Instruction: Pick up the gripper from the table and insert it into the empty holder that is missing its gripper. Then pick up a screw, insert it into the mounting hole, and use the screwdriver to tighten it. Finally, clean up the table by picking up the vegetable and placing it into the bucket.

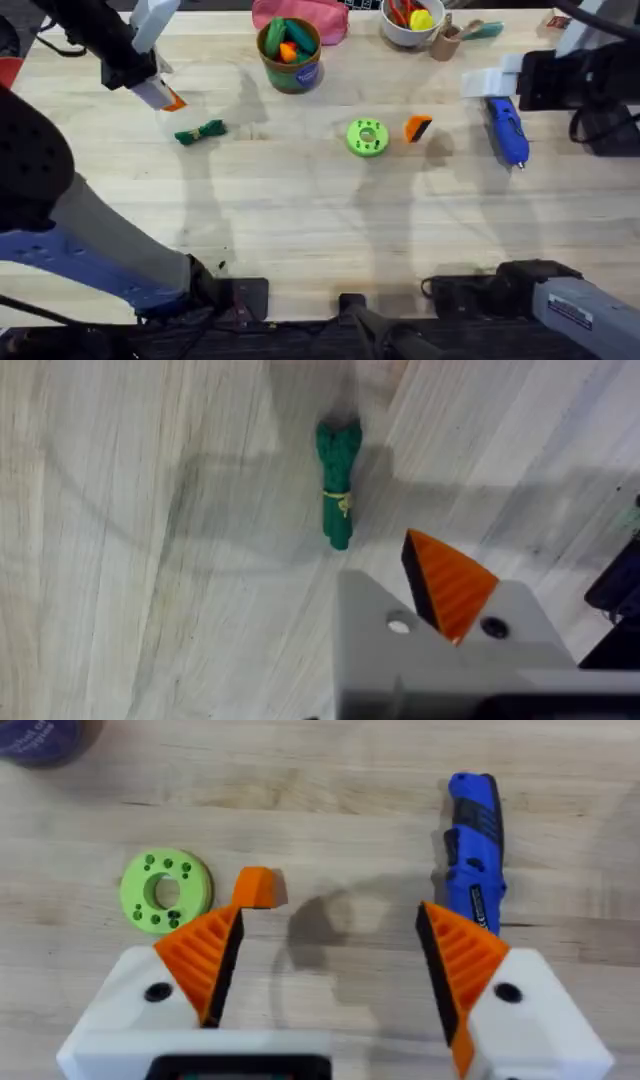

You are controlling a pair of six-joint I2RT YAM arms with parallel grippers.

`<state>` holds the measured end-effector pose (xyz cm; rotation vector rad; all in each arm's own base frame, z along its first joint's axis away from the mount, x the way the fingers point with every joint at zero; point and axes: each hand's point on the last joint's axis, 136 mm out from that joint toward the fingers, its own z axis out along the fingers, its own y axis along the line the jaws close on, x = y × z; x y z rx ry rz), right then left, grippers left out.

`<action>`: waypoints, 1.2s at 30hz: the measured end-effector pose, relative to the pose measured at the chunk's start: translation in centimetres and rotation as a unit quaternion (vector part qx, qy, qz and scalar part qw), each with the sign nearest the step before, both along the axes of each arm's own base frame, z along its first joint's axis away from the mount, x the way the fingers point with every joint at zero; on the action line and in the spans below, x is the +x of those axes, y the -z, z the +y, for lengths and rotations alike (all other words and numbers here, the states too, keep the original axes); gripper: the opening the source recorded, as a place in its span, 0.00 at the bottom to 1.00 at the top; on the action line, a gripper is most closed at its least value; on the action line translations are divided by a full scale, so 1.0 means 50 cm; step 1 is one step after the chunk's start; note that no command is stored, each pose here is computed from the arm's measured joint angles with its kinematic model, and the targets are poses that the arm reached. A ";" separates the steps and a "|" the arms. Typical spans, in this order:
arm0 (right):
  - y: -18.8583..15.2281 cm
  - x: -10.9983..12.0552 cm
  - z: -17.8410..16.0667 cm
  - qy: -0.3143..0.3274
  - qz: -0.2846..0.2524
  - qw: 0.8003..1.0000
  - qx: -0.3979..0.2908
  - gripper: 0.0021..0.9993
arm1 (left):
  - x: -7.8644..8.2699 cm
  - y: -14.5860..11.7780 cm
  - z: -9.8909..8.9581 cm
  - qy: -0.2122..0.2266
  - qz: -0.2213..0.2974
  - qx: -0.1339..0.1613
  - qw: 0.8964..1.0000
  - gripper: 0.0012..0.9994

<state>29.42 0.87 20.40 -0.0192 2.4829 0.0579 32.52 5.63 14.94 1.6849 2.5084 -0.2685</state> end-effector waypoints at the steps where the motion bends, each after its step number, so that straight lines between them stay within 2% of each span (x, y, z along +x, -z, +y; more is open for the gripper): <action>1: 0.000 0.000 0.000 0.000 0.000 1.000 0.000 0.99 | 0.000 0.000 0.000 0.000 0.000 0.000 1.000 0.00; 11: 0.000 0.000 0.000 0.000 0.000 1.000 0.000 0.99 | 0.000 0.000 -0.001 0.000 0.000 -0.001 1.000 0.00; 12: 0.000 0.000 0.000 0.000 0.000 1.000 0.000 0.99 | 0.000 0.000 -0.001 0.001 0.000 -0.001 1.000 0.05; 17: 0.000 0.000 0.000 0.000 0.000 1.000 0.000 0.99 | 0.000 0.000 -0.002 0.001 -0.001 -0.003 1.000 0.85; 18: 0.000 0.000 0.000 0.000 0.000 1.000 0.000 0.99 | 0.001 0.000 -0.002 -0.001 -0.001 -0.003 1.000 0.95; 19: 0.000 0.000 0.000 0.000 0.000 1.000 0.000 0.99 | 0.001 0.000 -0.002 0.000 -0.001 -0.003 1.000 0.98; 27: 0.000 0.000 0.000 0.000 0.000 1.000 0.000 0.99 | 0.017 -0.001 0.001 -0.009 -0.016 0.000 1.000 0.99; 31: 0.000 0.000 0.000 0.000 0.000 1.000 0.000 0.99 | 0.037 -0.018 0.008 -0.090 -0.022 0.010 0.996 0.99; 36: 0.000 0.000 0.000 0.000 0.001 1.000 0.000 0.99 | 0.096 -0.098 -0.001 -0.195 -0.071 0.019 0.978 0.99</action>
